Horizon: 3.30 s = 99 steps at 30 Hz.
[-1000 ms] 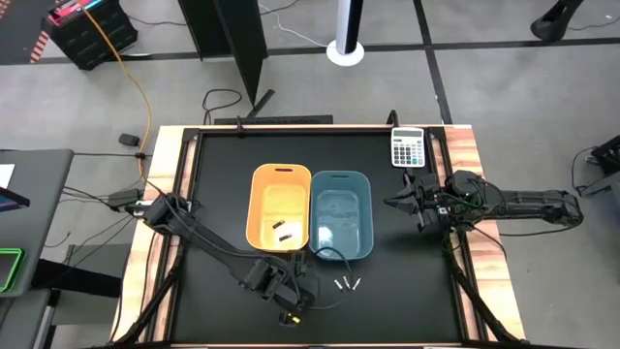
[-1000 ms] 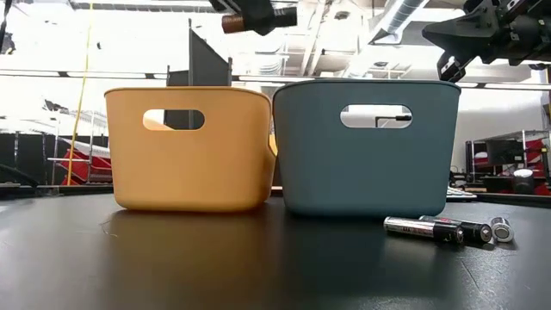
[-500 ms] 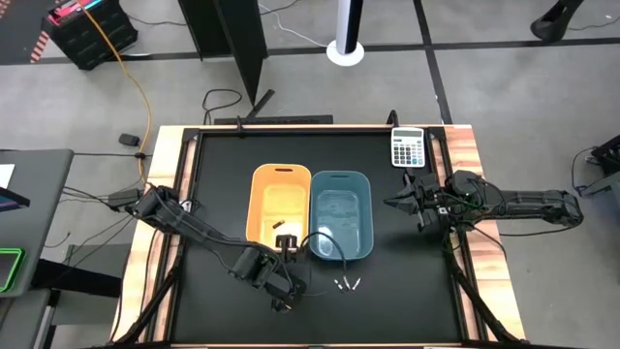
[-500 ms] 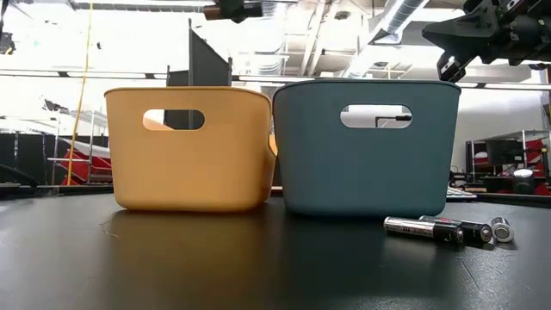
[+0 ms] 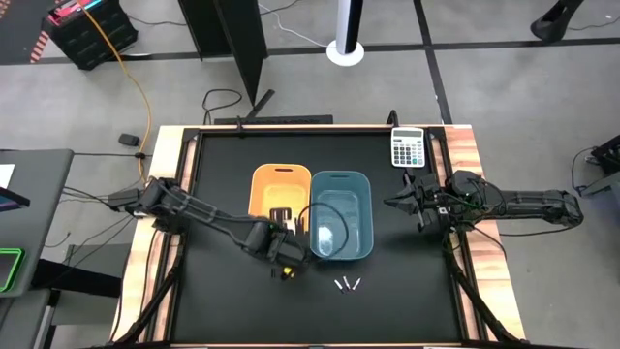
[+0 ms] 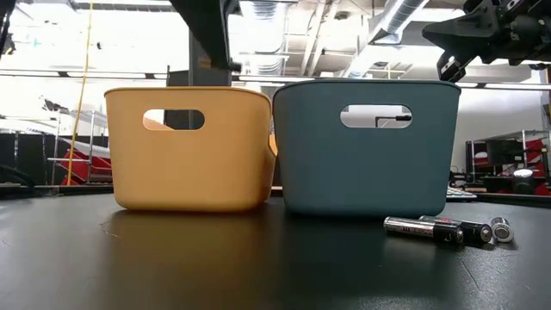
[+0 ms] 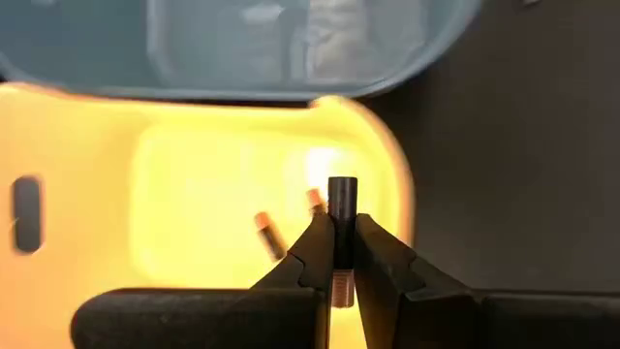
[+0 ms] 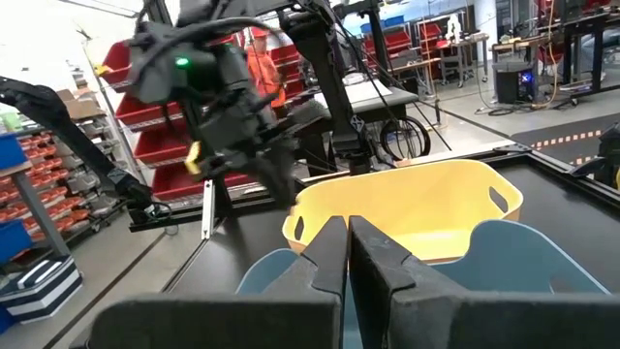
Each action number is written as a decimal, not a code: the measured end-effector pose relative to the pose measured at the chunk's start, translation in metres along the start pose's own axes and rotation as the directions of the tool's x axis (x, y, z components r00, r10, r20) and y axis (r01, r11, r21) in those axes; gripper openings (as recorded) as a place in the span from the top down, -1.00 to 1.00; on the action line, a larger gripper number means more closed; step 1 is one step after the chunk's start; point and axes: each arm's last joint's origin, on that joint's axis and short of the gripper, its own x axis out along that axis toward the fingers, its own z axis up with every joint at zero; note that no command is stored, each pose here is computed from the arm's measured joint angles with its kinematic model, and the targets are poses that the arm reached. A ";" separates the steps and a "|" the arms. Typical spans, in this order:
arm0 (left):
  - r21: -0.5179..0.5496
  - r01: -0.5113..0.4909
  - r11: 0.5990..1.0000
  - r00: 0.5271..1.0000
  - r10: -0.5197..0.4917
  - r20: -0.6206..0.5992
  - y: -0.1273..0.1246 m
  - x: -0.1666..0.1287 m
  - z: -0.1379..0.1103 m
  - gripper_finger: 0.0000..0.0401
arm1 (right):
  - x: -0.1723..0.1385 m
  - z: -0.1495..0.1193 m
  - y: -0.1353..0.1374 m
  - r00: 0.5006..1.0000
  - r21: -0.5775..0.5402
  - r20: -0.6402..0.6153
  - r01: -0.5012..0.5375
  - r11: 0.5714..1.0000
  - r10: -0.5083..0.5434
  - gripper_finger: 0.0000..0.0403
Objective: Sort batteries
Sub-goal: Put the black battery into the yellow bin, then put the right silver battery into the blue bin
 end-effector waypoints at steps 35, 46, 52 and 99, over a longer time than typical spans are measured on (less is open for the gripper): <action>-0.453 -0.184 0.872 0.803 0.399 0.443 -0.023 -0.091 -0.035 0.13 | 0.040 0.037 0.087 0.852 -0.198 -0.435 -0.405 0.893 0.290 -0.11; -0.485 -0.181 0.856 0.739 0.444 0.507 -0.049 -0.095 -0.043 0.14 | 0.107 -0.009 0.152 0.670 -0.264 -0.722 -0.496 0.827 0.171 0.01; -0.481 -0.180 0.858 0.738 0.441 0.510 -0.058 -0.090 -0.044 0.14 | 0.132 -0.050 0.162 0.555 -0.252 -0.828 -0.501 0.828 0.083 0.04; -0.476 -0.110 0.872 0.722 0.399 0.565 -0.077 -0.104 -0.059 0.14 | 0.175 -0.122 0.176 0.280 -0.332 -0.937 -0.536 0.776 -0.208 0.16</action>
